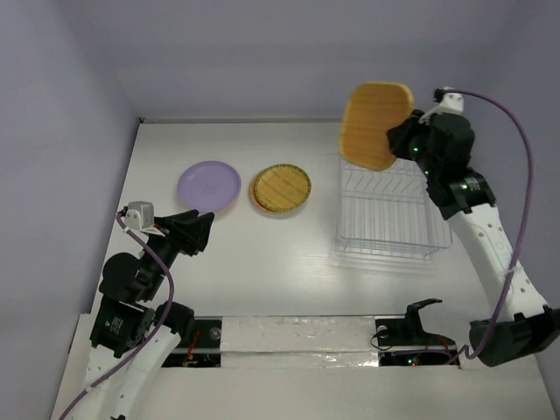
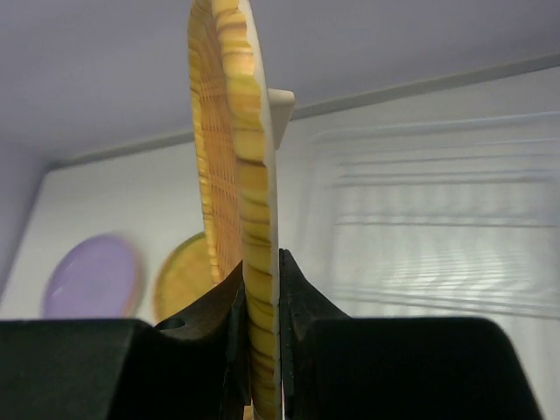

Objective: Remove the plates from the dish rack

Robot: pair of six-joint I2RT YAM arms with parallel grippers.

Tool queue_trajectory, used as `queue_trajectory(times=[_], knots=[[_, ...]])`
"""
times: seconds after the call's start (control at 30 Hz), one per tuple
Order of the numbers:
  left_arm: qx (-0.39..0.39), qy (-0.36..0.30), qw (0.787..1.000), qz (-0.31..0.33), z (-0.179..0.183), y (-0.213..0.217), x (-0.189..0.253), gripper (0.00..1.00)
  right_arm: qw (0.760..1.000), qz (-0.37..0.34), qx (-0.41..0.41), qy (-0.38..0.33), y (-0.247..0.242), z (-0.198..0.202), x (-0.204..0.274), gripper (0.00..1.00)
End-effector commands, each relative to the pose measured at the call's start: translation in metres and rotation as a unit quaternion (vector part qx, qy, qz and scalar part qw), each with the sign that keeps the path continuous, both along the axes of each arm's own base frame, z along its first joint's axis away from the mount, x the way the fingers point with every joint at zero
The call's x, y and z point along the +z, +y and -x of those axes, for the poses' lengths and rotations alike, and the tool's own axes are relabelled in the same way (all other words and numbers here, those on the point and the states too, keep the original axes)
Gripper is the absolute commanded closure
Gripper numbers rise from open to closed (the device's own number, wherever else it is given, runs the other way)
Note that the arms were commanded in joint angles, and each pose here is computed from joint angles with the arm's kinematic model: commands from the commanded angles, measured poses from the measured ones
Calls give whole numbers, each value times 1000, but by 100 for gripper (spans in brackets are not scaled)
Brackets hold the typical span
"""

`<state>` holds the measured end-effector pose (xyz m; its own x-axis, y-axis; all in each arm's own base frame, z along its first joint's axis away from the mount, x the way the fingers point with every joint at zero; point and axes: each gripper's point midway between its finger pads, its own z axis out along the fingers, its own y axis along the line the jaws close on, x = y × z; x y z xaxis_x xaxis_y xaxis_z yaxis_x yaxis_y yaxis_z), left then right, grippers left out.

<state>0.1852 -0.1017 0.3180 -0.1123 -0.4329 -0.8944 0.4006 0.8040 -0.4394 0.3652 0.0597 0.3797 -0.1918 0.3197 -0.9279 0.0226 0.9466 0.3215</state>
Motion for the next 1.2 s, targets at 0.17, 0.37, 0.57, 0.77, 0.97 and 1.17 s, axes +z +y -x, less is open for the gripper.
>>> queue_trajectory(times=[0.17,0.37,0.57,0.77,0.97,1.17], knots=[[12,2,1000,6,-8,0,2,55,955,-179,234,-22,176,-42,-7,100],[26,2,1000,8,-9,6,2,55,934,-230,271,41,238,-76,-62,100],[28,8,1000,6,-11,5,0,55,920,-259,278,100,271,-85,-119,100],[25,9,1000,5,-12,4,-1,55,914,-264,270,151,284,-83,-167,100],[23,10,1000,3,-12,3,-1,55,920,-259,236,176,273,-80,-199,91],[21,10,1000,3,-12,2,-2,55,929,-245,203,188,261,-79,-216,87]])
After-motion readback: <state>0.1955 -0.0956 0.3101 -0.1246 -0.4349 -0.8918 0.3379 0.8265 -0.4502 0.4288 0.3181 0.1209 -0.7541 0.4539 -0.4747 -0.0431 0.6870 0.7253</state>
